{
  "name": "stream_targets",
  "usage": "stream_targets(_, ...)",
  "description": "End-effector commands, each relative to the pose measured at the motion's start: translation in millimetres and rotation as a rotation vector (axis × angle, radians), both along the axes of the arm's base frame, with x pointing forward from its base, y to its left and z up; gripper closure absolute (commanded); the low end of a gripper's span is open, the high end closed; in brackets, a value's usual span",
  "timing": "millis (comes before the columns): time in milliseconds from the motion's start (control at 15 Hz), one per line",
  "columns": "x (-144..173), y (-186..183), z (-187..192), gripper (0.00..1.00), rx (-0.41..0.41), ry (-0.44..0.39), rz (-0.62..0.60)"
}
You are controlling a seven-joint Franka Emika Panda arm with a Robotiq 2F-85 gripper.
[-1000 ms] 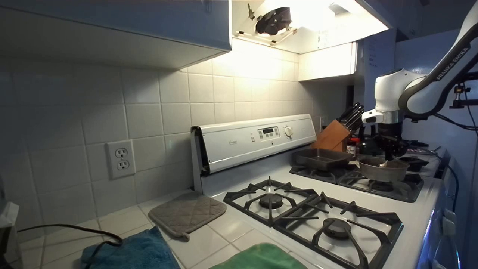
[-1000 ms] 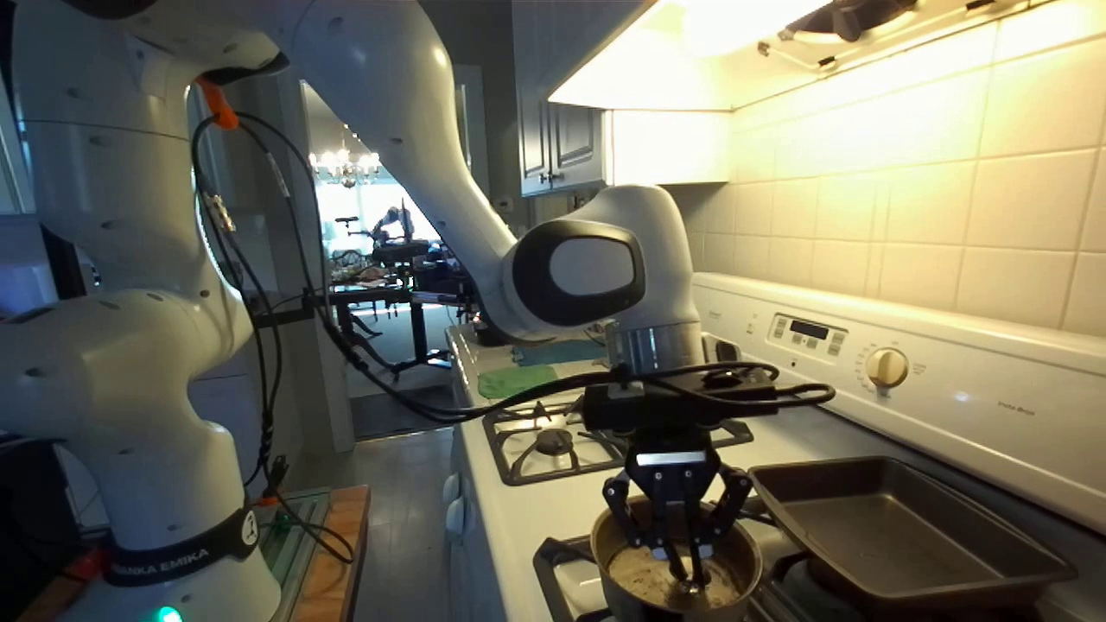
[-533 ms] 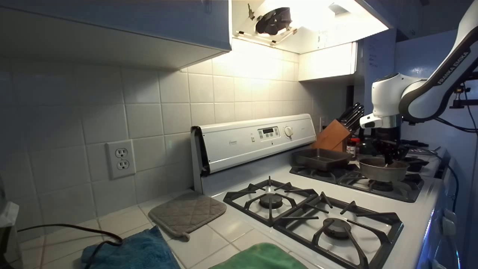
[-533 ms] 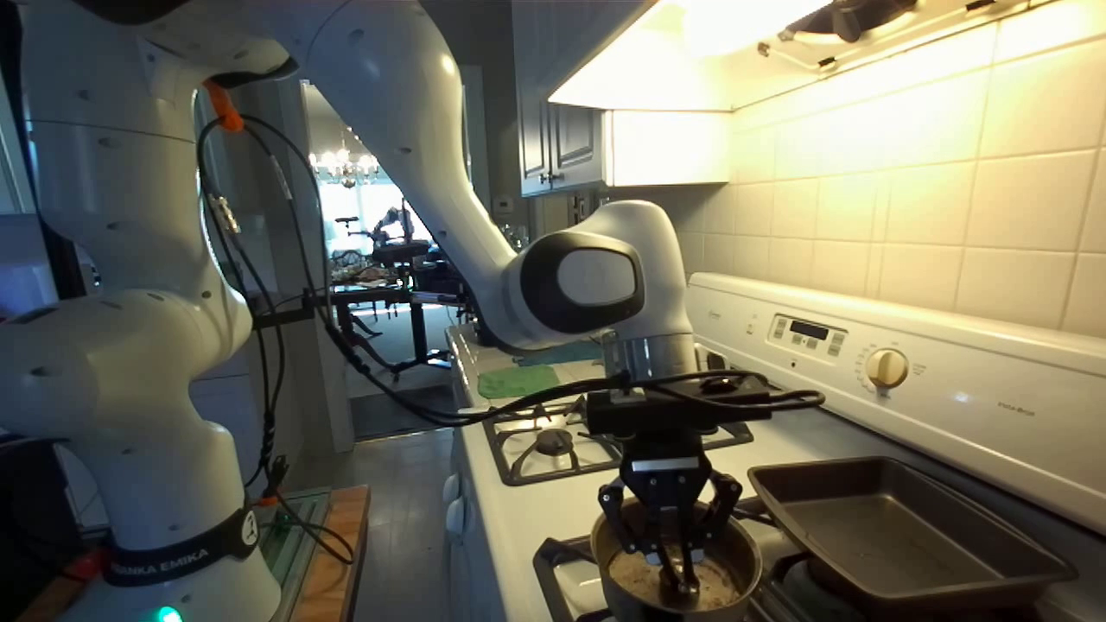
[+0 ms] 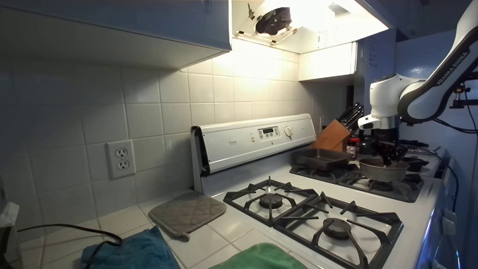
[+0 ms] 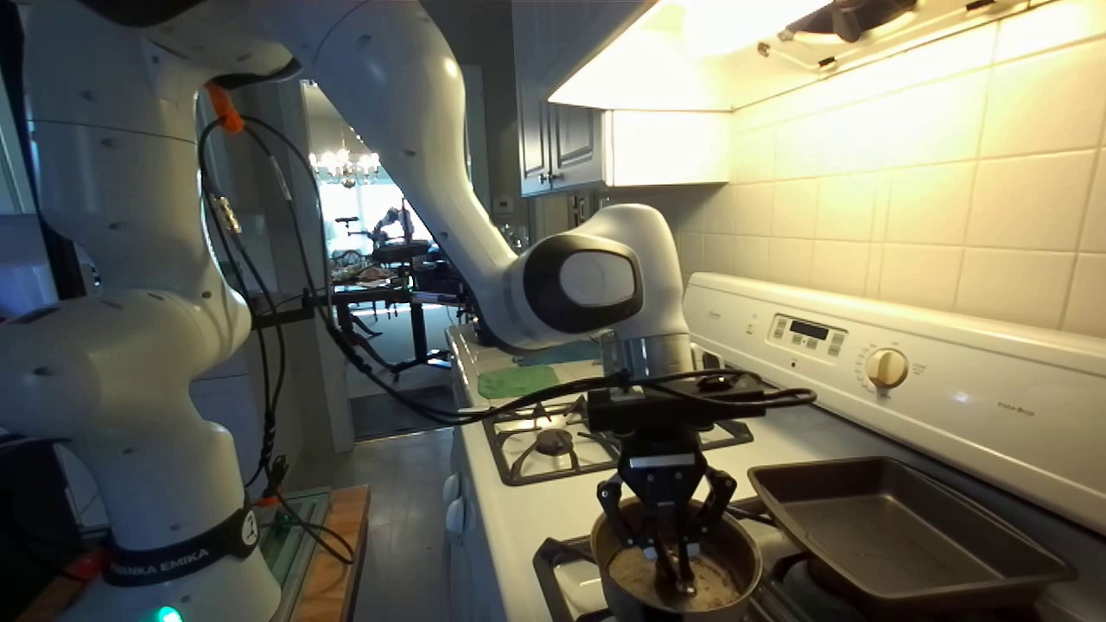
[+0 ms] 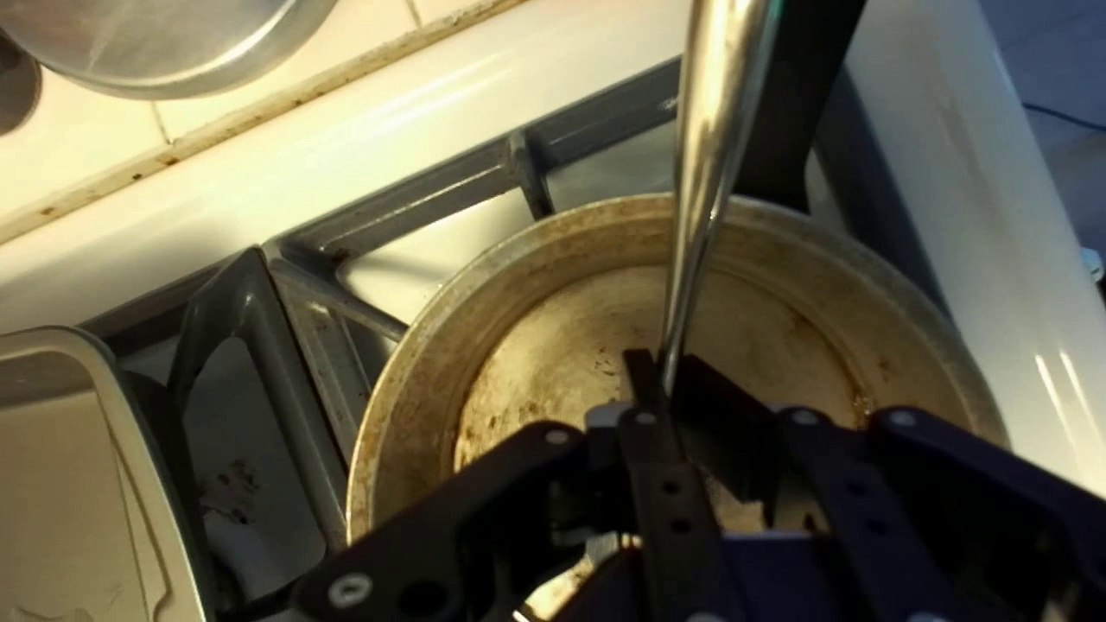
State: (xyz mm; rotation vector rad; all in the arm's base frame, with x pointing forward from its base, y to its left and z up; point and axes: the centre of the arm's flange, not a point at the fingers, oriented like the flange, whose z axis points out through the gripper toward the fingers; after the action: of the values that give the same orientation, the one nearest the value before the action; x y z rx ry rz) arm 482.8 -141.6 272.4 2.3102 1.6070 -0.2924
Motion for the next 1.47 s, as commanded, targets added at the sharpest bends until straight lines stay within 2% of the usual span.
stream_targets(0,2,10,-4,0.97,0.000,-0.005,-0.036)
stream_targets(467,14,17,-12,0.97,0.001,-0.067,-0.155)
stream_targets(867,28,6,-14,0.97,-0.029,-0.126,-0.277)
stream_targets(1400,12,-9,0,0.97,-0.067,-0.131,-0.259)
